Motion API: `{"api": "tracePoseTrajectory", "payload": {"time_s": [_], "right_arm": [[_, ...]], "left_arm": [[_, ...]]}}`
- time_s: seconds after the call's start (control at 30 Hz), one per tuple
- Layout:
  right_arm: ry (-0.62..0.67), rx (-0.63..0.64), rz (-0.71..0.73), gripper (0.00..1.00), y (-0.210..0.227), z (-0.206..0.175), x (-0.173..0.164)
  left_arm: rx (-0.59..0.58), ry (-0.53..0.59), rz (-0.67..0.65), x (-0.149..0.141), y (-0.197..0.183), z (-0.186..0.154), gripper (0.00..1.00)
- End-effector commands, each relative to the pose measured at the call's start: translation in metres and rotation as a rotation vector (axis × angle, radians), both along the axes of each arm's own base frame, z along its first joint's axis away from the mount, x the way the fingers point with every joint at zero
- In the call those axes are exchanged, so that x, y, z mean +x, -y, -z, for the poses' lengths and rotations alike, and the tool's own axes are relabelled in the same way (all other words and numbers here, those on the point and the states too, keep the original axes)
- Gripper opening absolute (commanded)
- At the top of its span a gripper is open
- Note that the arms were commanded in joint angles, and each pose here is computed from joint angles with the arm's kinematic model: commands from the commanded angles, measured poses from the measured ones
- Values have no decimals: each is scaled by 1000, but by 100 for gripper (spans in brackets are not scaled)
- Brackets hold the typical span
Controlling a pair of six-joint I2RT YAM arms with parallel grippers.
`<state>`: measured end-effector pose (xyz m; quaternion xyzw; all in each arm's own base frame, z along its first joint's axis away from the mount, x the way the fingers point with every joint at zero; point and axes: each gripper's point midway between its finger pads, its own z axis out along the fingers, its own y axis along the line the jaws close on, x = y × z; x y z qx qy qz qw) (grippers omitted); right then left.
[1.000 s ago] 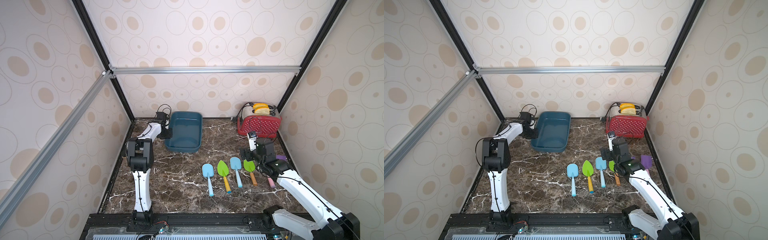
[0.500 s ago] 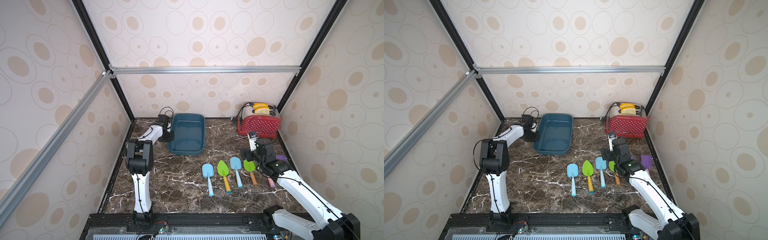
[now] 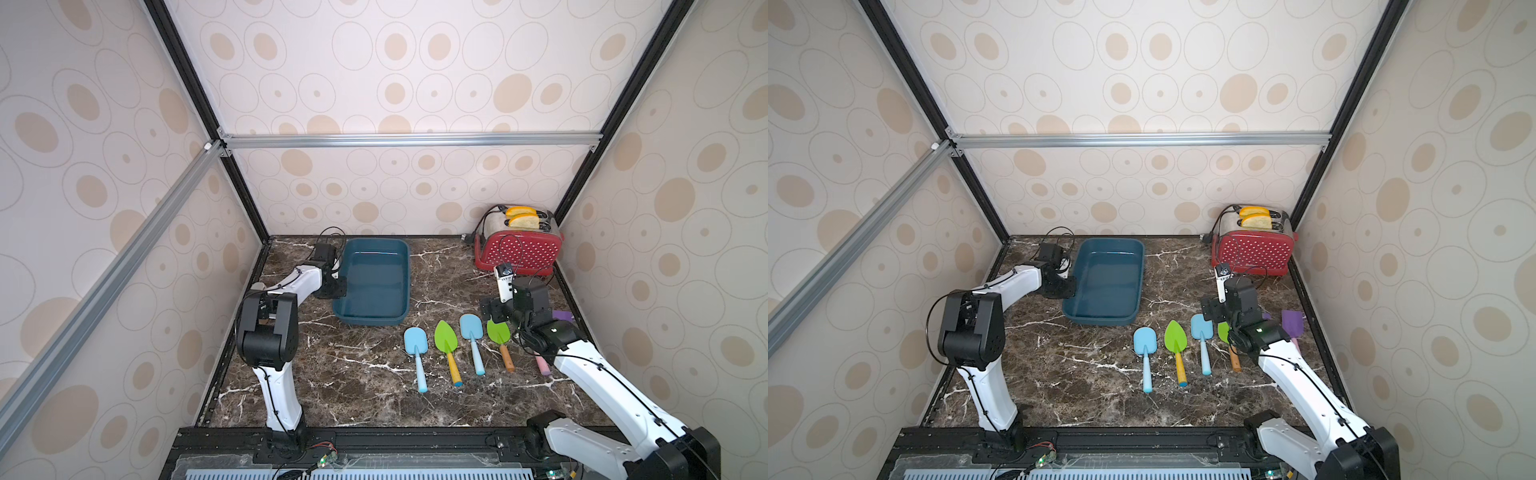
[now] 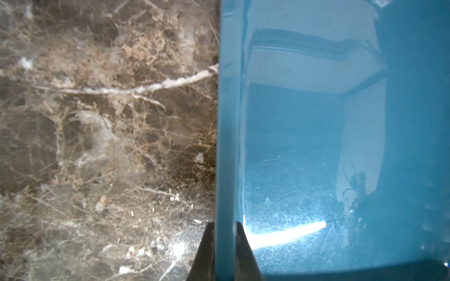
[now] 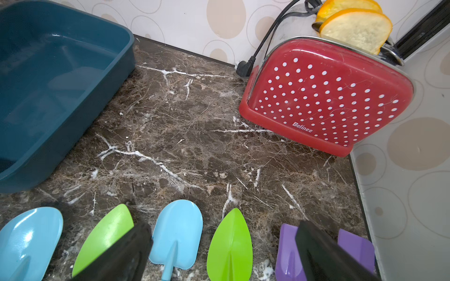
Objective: Put the shovel into the storage box
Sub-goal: Move the storage box to the center of the board, then pick up the shovel from the center of the board.
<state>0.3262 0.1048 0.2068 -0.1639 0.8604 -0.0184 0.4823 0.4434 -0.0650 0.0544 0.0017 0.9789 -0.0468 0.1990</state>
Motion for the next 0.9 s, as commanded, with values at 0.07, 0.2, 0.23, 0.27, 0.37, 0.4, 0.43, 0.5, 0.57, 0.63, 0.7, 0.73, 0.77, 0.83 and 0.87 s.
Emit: {"api": "tracePoseTrajectory", "payload": {"time_s": [0.07,0.2,0.23,0.27,0.37,0.4,0.43,0.5,0.57,0.63,0.7,0.73,0.77,0.83,0.87], "right_arm": [[-33,25,-24,99,-9,9,0],[-55,30,-52,98,-17,8,-5],[-58,33,-71,97,-23,7,-8],[-66,38,-92,96,-30,7,-13],[-125,57,-171,91,-56,12,-36],[-152,64,-209,90,-68,17,-47],[-180,66,-243,90,-80,23,-58],[-252,65,-290,91,-97,38,-80],[-323,73,-328,90,-113,52,-101],[-381,75,-348,89,-125,68,-120],[-421,75,-368,86,-136,83,-135],[-439,74,-376,85,-142,91,-142],[-457,71,-379,84,-146,99,-147],[-506,54,-390,82,-154,119,-157],[-521,37,-389,82,-156,127,-159]], "left_arm": [[56,-75,-17,-22,-7,14,22],[30,-2,-20,-4,-2,-13,35],[23,25,-25,1,-2,-24,37],[13,55,-26,5,0,-35,39],[-15,134,-24,9,3,-68,40],[-23,166,-28,9,3,-80,41],[-27,192,-29,7,3,-92,42],[-28,237,-30,1,3,-110,44],[-30,286,-49,-5,0,-127,46],[-62,340,-66,-13,1,-139,48],[-91,393,-79,-18,3,-148,50],[-104,413,-86,-21,4,-151,51],[-110,427,-86,-24,5,-152,52],[-119,436,-89,-29,5,-152,53],[-120,433,-88,-31,5,-151,54]]}}
